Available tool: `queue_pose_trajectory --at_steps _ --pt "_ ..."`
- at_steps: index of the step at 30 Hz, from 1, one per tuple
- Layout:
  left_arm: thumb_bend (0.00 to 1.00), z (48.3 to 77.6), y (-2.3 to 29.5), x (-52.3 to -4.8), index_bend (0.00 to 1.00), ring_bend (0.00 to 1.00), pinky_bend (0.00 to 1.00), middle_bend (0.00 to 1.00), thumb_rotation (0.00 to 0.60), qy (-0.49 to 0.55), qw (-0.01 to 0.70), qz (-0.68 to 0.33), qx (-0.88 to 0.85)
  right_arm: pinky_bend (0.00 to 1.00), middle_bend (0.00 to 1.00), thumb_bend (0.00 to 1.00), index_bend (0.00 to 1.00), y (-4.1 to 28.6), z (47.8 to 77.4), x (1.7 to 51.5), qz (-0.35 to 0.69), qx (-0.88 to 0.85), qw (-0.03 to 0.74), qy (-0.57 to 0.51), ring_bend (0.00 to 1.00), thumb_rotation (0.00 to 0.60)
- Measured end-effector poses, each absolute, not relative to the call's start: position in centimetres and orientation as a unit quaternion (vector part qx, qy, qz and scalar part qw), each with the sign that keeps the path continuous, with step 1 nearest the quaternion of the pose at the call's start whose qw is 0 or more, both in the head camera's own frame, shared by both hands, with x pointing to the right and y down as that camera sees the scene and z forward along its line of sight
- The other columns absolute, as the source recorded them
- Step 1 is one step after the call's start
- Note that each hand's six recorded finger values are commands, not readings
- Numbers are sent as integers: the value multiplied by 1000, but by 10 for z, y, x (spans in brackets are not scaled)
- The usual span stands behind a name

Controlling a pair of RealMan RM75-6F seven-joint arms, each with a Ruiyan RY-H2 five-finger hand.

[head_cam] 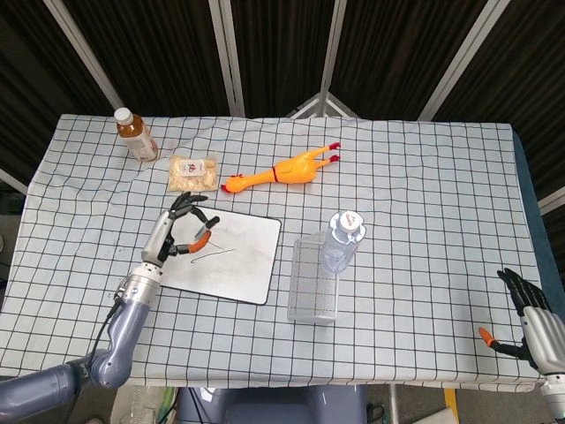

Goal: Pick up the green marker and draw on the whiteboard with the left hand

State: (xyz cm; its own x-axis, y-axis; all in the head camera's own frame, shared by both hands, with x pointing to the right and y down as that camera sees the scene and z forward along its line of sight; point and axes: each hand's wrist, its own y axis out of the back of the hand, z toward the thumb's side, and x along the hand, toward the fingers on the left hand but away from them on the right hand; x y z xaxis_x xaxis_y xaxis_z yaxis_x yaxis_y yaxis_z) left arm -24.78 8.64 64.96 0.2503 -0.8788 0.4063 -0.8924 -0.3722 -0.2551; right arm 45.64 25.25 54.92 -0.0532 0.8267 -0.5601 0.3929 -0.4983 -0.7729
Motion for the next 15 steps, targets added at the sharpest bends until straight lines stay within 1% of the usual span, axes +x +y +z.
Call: queue_pose_trajectory --at_steps 4,6,11,15 --pt "543 625 67 -263 737 0 0 189 600 -572 -24 238 785 0 0 268 0 253 549 457 560 -660 194 -461 0 600" --pt "543 622 64 -269 737 0 0 189 600 -569 -42 248 783 0 0 268 0 253 549 456 560 -660 194 -461 0 600" --pt "542 627 65 -284 736 0 0 189 600 -535 -109 308 779 0 0 268 0 253 549 456 562 -661 194 -459 0 600" --pt "540 640 69 -300 733 0 0 189 600 -493 -171 373 767 0 0 268 0 254 550 456 563 -661 194 -457 0 600"
